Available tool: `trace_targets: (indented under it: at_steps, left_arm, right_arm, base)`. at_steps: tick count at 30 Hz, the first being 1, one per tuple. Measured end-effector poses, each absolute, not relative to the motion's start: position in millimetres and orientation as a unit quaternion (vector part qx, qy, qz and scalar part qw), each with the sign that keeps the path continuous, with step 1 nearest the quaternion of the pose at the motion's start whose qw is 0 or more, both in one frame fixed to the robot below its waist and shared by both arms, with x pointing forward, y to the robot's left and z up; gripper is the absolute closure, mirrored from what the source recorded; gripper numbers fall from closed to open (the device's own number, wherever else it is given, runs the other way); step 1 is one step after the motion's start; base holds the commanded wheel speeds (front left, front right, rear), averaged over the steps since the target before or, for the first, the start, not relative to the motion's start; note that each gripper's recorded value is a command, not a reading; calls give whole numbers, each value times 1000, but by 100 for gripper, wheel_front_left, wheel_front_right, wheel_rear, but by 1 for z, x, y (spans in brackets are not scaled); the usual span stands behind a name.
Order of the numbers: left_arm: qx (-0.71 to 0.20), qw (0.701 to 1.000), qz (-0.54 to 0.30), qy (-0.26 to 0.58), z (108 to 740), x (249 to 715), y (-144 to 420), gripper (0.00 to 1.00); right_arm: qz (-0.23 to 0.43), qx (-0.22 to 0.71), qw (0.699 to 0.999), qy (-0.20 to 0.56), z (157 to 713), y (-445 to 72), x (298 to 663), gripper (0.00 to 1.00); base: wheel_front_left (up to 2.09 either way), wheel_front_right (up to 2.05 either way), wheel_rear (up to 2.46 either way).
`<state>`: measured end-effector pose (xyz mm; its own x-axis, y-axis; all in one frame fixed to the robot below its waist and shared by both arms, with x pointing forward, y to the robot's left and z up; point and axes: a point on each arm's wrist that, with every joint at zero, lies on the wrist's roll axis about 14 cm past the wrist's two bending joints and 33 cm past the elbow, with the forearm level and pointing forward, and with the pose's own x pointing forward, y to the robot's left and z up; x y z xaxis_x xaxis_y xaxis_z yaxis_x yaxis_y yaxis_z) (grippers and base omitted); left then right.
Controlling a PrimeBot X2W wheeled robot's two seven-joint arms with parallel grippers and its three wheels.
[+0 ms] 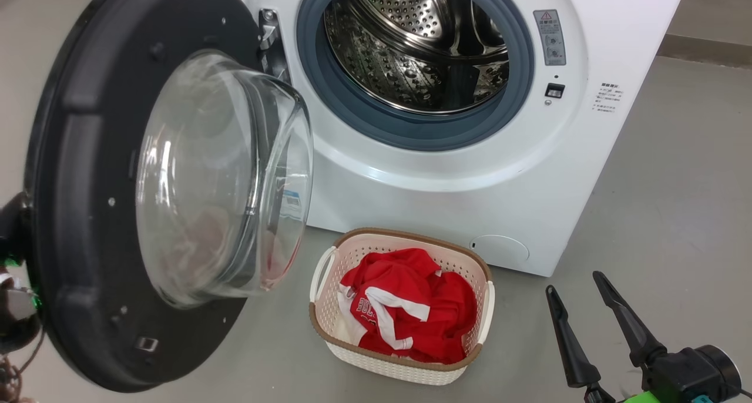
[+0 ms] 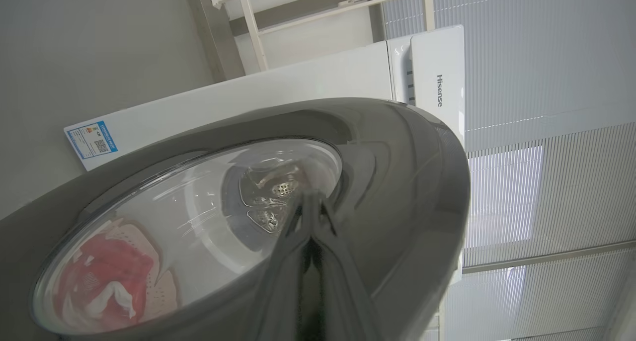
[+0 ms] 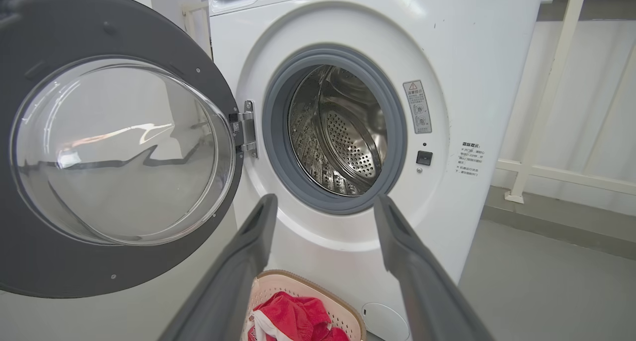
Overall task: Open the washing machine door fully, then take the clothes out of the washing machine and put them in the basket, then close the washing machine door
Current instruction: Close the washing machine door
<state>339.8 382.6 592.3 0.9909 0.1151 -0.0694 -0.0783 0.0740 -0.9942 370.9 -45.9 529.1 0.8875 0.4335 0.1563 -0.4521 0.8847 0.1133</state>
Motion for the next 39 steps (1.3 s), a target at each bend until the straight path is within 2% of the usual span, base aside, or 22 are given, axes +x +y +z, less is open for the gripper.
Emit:
trace_targets:
  at_steps: [6,15,27,39]
  left_arm:
    - [-692,721,16,-28,613,336,360,100]
    - [-687,727,-6,-10,615,336,335,100]
    - [-692,717,-69,36,613,358,276,100]
    - [-698,707,-96,62,604,380,234,100]
  right_arm:
    - [224,83,969,-61,528,-48,372,0]
    - [212,86,972,-54,523,-55,375,0]
    - [183,93,977,-52,519,-74,380,0]
    - [145,94,984,-50,516,-98,383,0]
  base:
    - [0,0,0]
    - [0,0,0]
    - [0,0,0]
    - [0,0,0]
